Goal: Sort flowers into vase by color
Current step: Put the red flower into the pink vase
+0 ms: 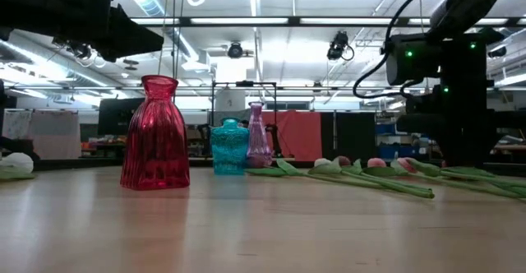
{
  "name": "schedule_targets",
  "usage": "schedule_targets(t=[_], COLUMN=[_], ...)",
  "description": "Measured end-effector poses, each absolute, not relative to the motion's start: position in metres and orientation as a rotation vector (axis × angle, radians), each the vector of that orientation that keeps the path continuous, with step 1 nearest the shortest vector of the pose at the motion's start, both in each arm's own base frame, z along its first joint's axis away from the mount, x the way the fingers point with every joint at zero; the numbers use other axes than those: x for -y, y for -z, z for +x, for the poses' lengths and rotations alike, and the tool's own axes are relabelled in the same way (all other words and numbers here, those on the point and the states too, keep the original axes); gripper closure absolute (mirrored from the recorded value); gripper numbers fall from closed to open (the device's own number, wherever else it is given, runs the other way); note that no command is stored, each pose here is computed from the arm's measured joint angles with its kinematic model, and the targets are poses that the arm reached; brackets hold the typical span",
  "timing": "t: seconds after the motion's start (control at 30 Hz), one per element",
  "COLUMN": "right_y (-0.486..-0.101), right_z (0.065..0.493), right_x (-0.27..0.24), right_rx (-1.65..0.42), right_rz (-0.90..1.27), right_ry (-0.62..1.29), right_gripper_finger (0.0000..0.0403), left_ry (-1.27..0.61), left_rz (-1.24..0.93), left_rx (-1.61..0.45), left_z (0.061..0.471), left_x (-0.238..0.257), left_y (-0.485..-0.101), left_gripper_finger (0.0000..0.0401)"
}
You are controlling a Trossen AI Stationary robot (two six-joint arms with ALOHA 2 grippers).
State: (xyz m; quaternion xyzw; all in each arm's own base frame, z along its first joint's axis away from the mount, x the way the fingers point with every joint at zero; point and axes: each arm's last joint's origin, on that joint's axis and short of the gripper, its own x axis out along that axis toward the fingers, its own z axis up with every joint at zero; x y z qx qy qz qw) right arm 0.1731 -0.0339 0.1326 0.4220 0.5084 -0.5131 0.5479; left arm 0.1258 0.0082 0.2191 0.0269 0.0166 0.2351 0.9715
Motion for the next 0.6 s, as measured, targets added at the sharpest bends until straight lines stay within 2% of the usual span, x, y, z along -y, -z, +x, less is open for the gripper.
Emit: schedule_targets(t=[0.23,0.4,0.53,0.6], right_y=[-0.133,-0.155,-0.197,-0.223], right_z=[0.172,0.174,0.194,0.211], right_x=[0.034,0.044,0.055,0.058], right_rx=[-1.222,-1.230,-1.037,-0.867], right_rz=[0.938,0.777,0.541,0.400], right_ry=[1.195,1.257,1.307,1.294], right_gripper_finger=[0.0388,0.0385,0.0394,0.0394], left_ry=[-0.474,-0.474,-0.473,-0.472], left_rz=[0.053,0.053,0.053,0.053], left_rx=[-0.033,-0.033,-0.033,-0.030], left_z=[0.126,0.126,0.126,0.126], left_x=[-0.008,-0.008,-0.008,-0.008], left_y=[-0.219,-0.219,-0.219,-0.219], left_gripper_finger=[0.0209,0.0209,0.0209,0.0209])
